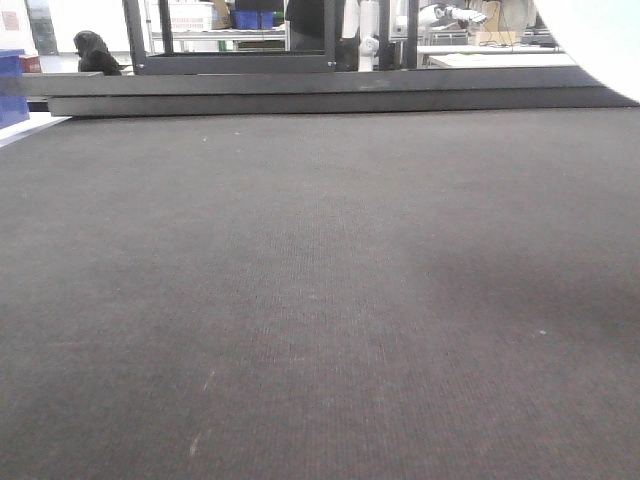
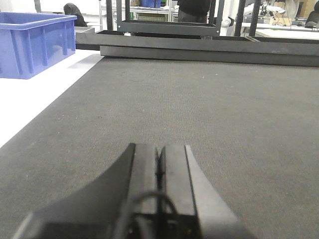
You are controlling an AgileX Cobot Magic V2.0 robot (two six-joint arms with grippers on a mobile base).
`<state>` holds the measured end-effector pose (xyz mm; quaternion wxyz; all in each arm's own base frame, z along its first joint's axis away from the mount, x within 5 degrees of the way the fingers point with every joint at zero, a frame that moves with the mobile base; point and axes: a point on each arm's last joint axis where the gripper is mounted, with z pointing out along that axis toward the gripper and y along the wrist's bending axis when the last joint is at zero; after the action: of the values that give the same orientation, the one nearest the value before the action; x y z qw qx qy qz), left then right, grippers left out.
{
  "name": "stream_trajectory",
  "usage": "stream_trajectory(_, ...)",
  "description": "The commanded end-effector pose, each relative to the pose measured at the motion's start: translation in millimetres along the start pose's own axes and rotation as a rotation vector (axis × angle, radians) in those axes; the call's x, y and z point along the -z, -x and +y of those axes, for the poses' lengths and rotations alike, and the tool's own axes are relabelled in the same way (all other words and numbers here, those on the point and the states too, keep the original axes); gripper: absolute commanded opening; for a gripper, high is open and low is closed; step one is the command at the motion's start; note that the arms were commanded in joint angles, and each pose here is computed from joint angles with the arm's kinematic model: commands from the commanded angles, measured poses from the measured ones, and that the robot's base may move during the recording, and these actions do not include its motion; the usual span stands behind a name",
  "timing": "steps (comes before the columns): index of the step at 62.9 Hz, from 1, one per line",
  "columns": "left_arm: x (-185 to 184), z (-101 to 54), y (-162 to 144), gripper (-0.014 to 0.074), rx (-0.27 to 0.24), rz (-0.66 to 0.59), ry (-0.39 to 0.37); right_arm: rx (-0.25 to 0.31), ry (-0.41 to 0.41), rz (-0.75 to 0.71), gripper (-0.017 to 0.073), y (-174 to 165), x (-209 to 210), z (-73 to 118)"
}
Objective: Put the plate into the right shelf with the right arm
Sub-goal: 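Hold the plate raised in the right gripper beside the robot, then drive the base away from the table carrying the plate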
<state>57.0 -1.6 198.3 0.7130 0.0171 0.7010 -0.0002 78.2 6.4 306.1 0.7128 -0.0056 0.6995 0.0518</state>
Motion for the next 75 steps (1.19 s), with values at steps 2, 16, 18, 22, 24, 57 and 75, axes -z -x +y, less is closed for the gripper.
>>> stream_trajectory(2,0.8,1.1,5.2,-0.0128,0.015,-0.089,0.012,0.013,-0.005,-0.118,0.0050,17.6,1.8,0.1)
stream_trajectory(16,0.8,1.1,5.2,-0.0128,0.015,-0.089,0.012,0.013,-0.005,-0.118,0.0050,17.6,1.8,0.1)
stream_trajectory(18,0.8,1.1,5.2,-0.0128,0.015,-0.089,0.012,0.013,-0.005,-0.118,0.0050,17.6,1.8,0.1)
stream_trajectory(22,0.8,1.1,5.2,-0.0128,0.015,-0.089,0.012,0.013,-0.005,-0.118,0.0050,17.6,1.8,0.1)
stream_trajectory(24,0.8,1.1,5.2,-0.0128,0.015,-0.089,0.012,0.013,-0.005,-0.118,0.0050,17.6,1.8,0.1)
stream_trajectory(57,0.8,1.1,5.2,-0.0128,0.015,-0.089,0.012,0.013,-0.005,-0.119,0.0050,17.7,1.8,0.1)
stream_trajectory(75,0.8,1.1,5.2,-0.0128,0.015,-0.089,0.012,0.013,-0.005,-0.119,0.0050,17.7,2.1,0.1)
